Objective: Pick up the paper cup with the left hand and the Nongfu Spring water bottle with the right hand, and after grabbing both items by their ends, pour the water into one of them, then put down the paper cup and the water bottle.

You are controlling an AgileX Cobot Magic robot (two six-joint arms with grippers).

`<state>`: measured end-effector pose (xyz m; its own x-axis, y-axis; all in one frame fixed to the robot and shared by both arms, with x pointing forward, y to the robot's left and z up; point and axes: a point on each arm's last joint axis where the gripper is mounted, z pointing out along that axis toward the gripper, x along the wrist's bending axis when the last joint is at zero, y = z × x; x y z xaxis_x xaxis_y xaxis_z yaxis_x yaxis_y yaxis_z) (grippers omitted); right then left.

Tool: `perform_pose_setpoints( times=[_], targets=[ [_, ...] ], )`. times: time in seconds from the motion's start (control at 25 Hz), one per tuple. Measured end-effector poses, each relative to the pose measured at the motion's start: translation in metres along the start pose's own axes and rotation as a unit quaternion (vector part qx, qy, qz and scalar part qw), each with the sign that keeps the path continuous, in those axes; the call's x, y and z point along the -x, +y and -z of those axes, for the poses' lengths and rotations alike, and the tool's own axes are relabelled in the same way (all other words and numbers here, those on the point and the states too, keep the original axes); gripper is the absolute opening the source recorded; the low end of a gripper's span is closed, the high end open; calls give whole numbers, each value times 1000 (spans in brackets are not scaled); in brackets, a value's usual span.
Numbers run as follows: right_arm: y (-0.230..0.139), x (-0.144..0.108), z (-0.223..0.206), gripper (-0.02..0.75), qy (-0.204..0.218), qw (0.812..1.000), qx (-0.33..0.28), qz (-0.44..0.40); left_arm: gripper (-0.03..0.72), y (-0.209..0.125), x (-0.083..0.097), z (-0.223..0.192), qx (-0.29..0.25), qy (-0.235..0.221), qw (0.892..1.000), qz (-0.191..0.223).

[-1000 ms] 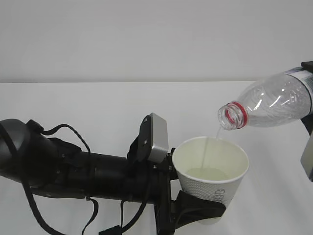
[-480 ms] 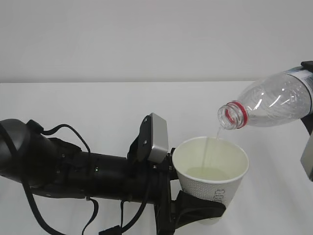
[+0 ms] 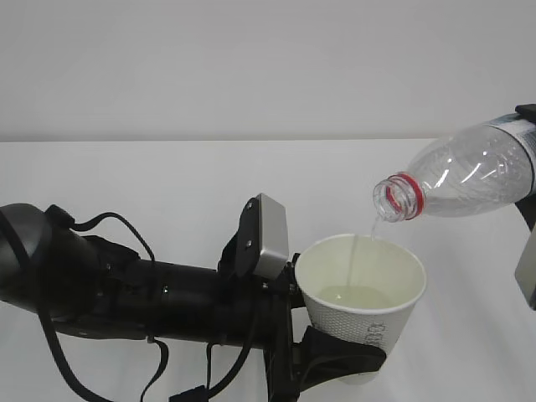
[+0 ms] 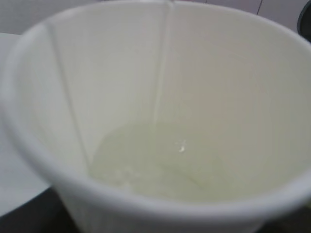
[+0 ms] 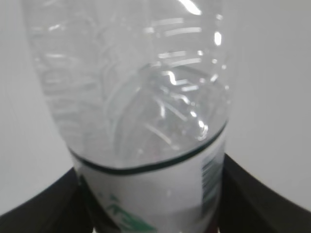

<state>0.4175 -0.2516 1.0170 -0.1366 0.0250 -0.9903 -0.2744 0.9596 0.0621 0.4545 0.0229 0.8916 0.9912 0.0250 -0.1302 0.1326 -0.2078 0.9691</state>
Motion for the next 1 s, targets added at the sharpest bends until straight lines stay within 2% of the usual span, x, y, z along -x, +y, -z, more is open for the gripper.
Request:
perform_pose_setpoints(
  times=[1.0],
  targets=[
    [0,0,0,486,0,1000,0,4,525,0,0,0,0,0,1000,0]
  ],
)
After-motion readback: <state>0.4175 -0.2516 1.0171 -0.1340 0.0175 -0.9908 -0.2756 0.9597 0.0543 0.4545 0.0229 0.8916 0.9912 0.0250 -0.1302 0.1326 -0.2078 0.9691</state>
